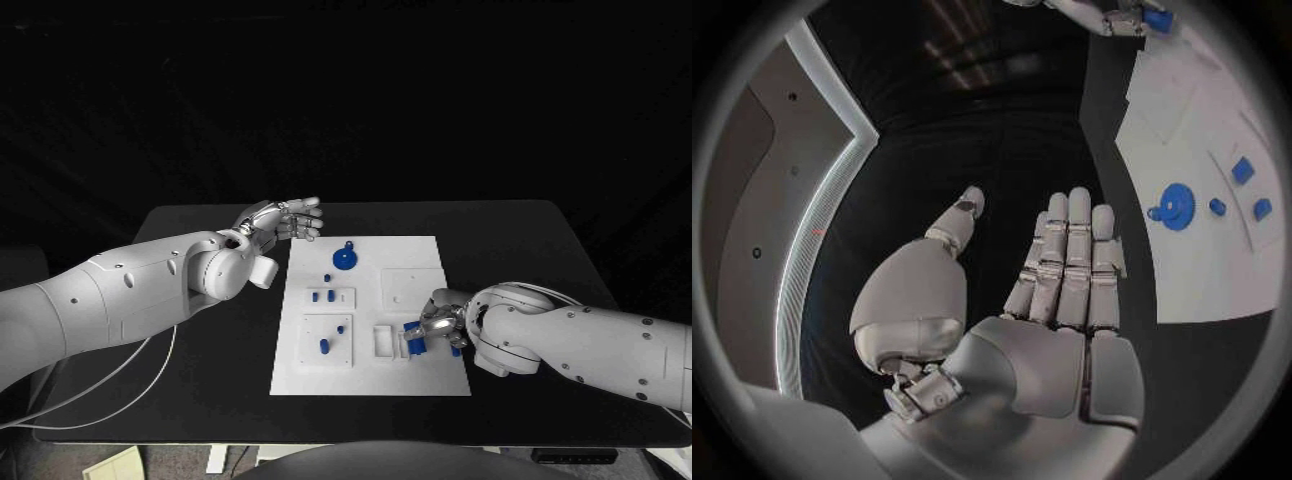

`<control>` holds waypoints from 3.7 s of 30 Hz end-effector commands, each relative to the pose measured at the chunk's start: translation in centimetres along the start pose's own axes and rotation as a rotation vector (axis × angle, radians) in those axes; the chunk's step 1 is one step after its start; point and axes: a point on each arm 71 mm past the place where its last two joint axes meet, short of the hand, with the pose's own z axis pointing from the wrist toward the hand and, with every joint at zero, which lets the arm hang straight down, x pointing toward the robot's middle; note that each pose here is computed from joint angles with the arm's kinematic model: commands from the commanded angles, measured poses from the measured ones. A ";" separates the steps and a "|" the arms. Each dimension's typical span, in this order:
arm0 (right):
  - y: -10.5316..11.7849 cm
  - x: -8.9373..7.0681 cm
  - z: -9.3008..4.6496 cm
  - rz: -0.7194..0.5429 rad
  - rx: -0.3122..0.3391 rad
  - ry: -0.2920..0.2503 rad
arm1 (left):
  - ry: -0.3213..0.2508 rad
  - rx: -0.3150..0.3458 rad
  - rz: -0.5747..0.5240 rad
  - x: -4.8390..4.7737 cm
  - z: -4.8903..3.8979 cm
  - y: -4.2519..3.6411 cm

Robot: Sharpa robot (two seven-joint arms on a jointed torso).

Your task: Assemble the parts on the task board

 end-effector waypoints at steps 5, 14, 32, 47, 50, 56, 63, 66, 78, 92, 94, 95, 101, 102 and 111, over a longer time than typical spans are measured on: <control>1.0 0.3 -0.2 0.109 -0.014 0.044 | 0.019 0.004 -0.013 0.21 0.02 -0.07; 2.4 0.9 0.4 0.112 -0.024 0.099 | 0.023 0.002 -0.014 0.26 0.05 -0.06; 3.7 1.3 1.8 0.078 -0.020 0.132 | 0.031 0.004 -0.016 0.34 0.04 -0.07; 3.8 1.8 2.2 0.070 -0.014 0.144 | 0.031 0.002 -0.017 0.29 0.00 -0.07; 3.8 1.8 2.2 0.070 -0.014 0.144 | 0.031 0.001 -0.017 0.25 -0.02 -0.06; 3.9 1.8 2.3 0.073 -0.013 0.137 | 0.033 -0.002 -0.017 0.26 -0.03 -0.04; 3.8 1.8 2.3 0.071 -0.014 0.129 | 0.035 -0.006 -0.018 0.23 -0.05 -0.01; 3.8 1.8 2.3 0.065 -0.015 0.132 | 0.039 -0.008 -0.019 0.25 -0.05 0.00; 3.3 1.4 1.8 0.064 -0.046 0.086 | 0.037 -0.012 -0.018 0.09 -0.12 0.03; 2.8 1.1 0.6 0.052 -0.085 0.045 | 0.036 -0.016 -0.015 -0.02 -0.17 0.06; 2.8 1.0 0.5 0.035 -0.092 0.037 | 0.036 -0.016 -0.014 -0.01 -0.16 0.06; 2.8 0.9 0.5 0.029 -0.091 0.031 | 0.037 -0.016 -0.014 0.01 -0.17 0.06; 1.1 -0.2 0.1 0.056 -0.097 -0.023 | 0.038 -0.015 -0.012 0.00 -0.20 0.05; 0.8 -0.6 -0.1 0.057 -0.098 -0.031 | 0.037 -0.013 -0.012 -0.03 -0.22 0.03; -1.5 -4.6 -2.0 0.018 -0.058 -0.072 | 0.027 -0.005 -0.009 -0.35 -0.35 -0.02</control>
